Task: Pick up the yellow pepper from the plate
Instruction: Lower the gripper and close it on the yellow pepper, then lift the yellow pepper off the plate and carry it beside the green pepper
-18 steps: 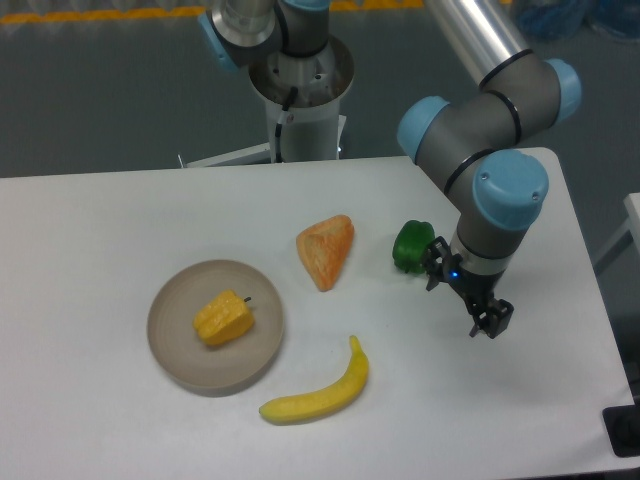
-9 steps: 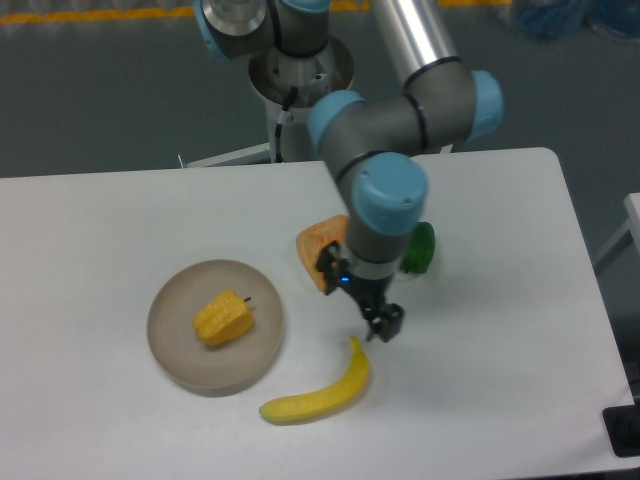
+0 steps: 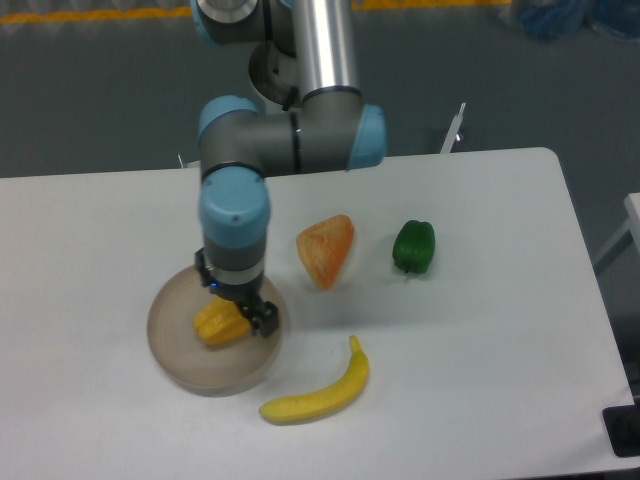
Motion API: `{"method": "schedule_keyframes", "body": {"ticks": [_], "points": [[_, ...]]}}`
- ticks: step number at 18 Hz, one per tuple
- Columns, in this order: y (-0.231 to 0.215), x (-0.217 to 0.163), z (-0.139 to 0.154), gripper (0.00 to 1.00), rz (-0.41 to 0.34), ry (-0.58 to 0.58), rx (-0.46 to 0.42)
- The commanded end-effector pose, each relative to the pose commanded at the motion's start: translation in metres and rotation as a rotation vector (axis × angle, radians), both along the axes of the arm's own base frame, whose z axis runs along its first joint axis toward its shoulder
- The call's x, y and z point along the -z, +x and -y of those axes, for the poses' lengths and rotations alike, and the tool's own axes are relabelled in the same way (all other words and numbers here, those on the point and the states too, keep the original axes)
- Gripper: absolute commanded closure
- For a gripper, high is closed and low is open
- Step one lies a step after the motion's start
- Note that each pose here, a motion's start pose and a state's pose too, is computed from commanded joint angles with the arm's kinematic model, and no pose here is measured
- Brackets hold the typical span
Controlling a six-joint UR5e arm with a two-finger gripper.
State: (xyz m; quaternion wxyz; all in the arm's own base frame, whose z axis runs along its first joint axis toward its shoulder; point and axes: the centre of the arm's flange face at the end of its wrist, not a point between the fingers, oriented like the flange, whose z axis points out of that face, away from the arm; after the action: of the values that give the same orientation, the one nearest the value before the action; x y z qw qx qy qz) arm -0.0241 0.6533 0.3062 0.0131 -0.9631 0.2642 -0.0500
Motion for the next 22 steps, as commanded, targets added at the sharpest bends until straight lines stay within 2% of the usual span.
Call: {"method": "schedule_keyframes", "body": {"ticks": [6, 9, 13, 14, 15, 17, 18, 22], "points": [[0.008, 0.03, -0.01, 0.0, -0.017, -0.015, 0.008], [0.028, 0.052, 0.0, 0.0, -0.064, -0.071, 0.049], [0.029, 0.062, 0.004, 0.0, -0.065, -0.084, 0.065], [0.029, 0.062, 0.003, 0.06, -0.064, -0.082, 0.069], [0.029, 0.059, 0.003, 0.51, -0.063, -0.08, 0.068], [0.026, 0.046, 0.0, 0.9, -0.065, -0.045, 0.061], [0.023, 0.04, -0.001, 0.99, -0.068, -0.03, 0.058], [-0.005, 0.001, 0.005, 1.0, -0.078, 0.031, 0.011]]}}
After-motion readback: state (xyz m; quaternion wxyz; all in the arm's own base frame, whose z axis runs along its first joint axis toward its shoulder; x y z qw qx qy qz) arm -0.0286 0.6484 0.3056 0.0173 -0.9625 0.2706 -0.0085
